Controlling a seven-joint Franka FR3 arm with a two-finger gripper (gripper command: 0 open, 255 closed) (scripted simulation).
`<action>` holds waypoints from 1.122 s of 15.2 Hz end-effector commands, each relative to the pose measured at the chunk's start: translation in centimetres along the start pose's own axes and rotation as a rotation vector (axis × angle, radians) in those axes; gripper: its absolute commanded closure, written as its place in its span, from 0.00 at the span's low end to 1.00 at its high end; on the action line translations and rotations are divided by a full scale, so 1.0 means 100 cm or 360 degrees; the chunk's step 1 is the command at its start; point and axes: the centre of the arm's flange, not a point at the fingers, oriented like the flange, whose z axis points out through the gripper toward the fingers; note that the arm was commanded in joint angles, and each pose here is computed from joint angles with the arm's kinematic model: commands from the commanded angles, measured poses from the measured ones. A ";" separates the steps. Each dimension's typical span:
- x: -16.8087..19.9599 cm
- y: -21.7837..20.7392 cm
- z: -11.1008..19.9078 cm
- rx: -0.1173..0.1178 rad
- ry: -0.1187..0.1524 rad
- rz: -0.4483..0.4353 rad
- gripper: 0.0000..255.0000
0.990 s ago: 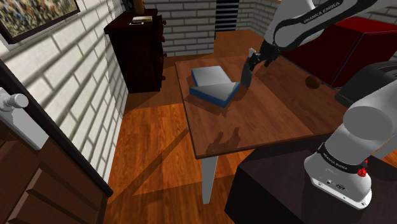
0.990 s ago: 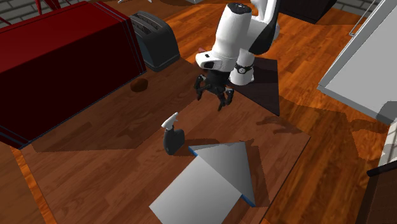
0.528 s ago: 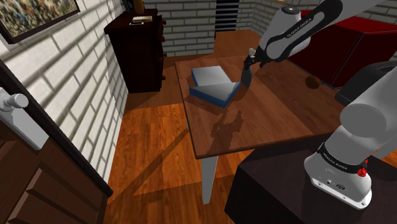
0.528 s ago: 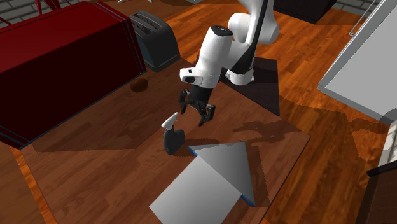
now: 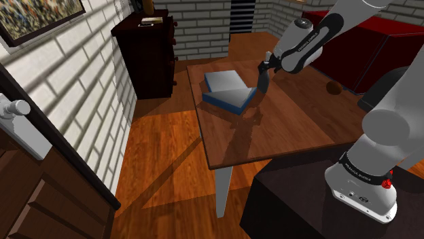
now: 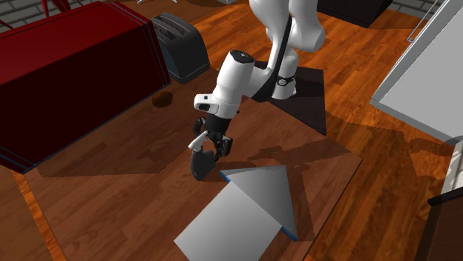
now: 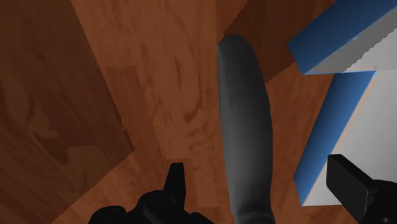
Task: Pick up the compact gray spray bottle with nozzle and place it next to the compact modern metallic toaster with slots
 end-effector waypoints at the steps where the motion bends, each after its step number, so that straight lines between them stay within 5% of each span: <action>1: -0.001 0.000 0.011 0.0000 0.0002 0.0001 0.00; 11: -0.001 0.000 0.025 0.0000 0.0002 0.0001 0.00; 12: -0.001 0.000 0.025 0.0000 0.0002 0.0001 1.00; 17: -0.001 0.000 0.025 0.0000 0.0002 0.0001 1.00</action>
